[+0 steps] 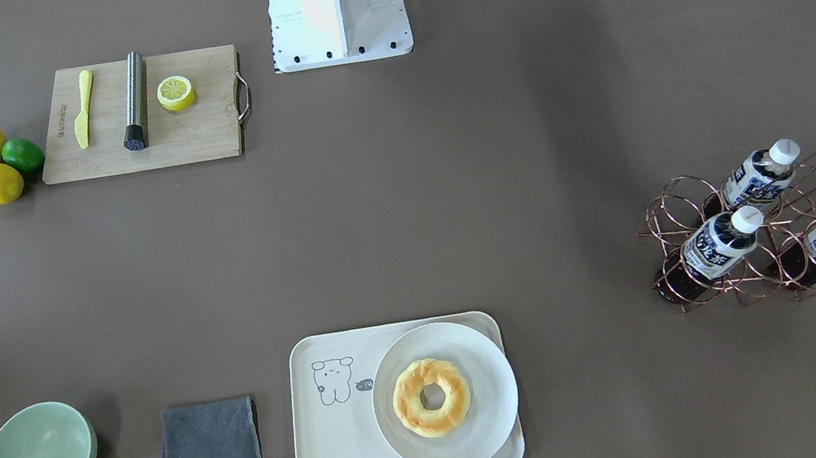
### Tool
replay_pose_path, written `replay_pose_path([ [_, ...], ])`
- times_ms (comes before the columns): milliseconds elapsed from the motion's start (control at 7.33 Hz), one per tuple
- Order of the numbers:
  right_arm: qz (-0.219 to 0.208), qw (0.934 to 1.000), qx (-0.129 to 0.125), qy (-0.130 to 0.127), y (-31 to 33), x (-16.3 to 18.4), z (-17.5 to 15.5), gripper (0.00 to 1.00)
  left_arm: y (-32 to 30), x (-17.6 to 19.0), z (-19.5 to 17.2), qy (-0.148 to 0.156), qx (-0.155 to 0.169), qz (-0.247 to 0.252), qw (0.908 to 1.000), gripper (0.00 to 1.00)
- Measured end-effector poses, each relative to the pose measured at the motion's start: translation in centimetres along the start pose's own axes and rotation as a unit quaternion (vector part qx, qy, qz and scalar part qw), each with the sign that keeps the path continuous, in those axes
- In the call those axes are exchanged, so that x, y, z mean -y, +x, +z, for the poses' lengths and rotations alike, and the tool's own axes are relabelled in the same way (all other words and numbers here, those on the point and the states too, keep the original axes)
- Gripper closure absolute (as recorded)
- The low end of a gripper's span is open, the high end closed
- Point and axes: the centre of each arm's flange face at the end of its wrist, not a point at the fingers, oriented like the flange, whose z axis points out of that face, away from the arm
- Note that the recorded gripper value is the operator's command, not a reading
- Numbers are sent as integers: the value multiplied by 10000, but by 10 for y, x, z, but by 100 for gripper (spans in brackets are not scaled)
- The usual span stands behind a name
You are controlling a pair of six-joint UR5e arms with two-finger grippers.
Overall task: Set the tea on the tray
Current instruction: 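Move the left gripper toward the copper rack of tea bottles, then lower the left gripper onto a tea bottle in the rack and grasp it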
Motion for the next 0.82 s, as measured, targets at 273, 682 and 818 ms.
replay_pose_path([
  [273,89,9995,299,-23,-3,-8,4,0,41,18,2,63,-198,-350,9992,2],
  [682,138,9979,635,-8,-6,-12,7,0,129,63,22,407,-319,-597,9969,4],
  [818,148,9972,732,-1,-8,-13,8,0,171,78,40,426,-362,-730,9958,4],
])
